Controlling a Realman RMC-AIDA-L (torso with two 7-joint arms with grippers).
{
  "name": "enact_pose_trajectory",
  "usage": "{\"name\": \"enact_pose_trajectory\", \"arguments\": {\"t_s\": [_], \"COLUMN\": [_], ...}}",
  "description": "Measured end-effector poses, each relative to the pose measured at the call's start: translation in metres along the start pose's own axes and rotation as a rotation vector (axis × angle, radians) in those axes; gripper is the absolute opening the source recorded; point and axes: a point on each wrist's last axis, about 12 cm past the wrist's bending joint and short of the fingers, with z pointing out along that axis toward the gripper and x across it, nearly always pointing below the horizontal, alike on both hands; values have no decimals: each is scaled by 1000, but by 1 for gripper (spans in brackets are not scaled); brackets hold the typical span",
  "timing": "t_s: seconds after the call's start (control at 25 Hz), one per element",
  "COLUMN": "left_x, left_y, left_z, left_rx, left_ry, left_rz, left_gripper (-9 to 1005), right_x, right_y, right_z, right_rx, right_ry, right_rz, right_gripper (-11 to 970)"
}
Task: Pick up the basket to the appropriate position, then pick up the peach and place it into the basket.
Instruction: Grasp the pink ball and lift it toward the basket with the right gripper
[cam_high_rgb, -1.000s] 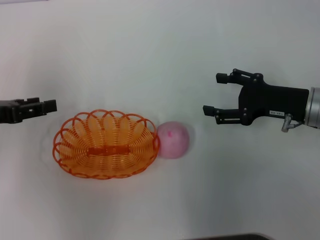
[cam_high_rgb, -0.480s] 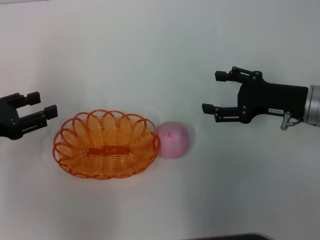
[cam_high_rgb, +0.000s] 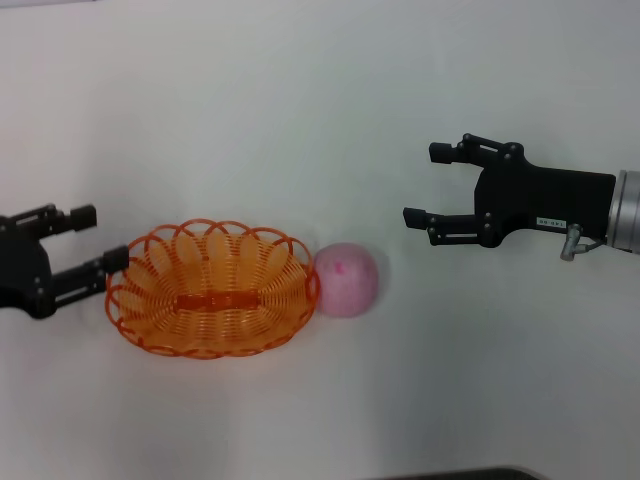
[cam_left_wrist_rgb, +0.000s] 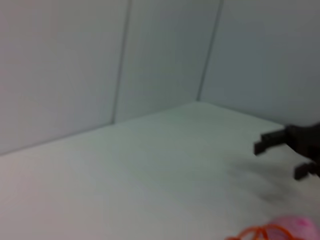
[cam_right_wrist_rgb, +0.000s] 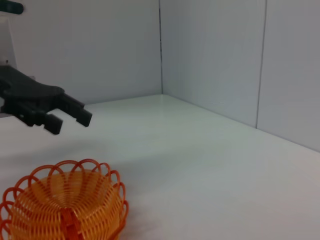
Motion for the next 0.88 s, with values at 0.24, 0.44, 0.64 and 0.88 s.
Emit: {"name": "enact_pose_trajectory", "arguments": {"t_s": [0.24,0.44,0.64,0.88], "left_x": [6,10,17,25], "left_y": [-2,-6,-10,-15], "left_z": [-12,-25,-34,-37], "left_rx": [39,53,69,80], "left_ry": [51,64,98,130], "left_rz": [3,-3,2,37], "left_gripper": [654,651,647,647], "right_x": [0,0,0,0], "right_y": [0,0,0,0], "right_z": [0,-1,-1,0], "right_rx": [2,1,0,-4], "right_ry": [1,1,0,3], "right_rz": [0,0,-1,-4], "right_gripper": [941,941,941,942]}}
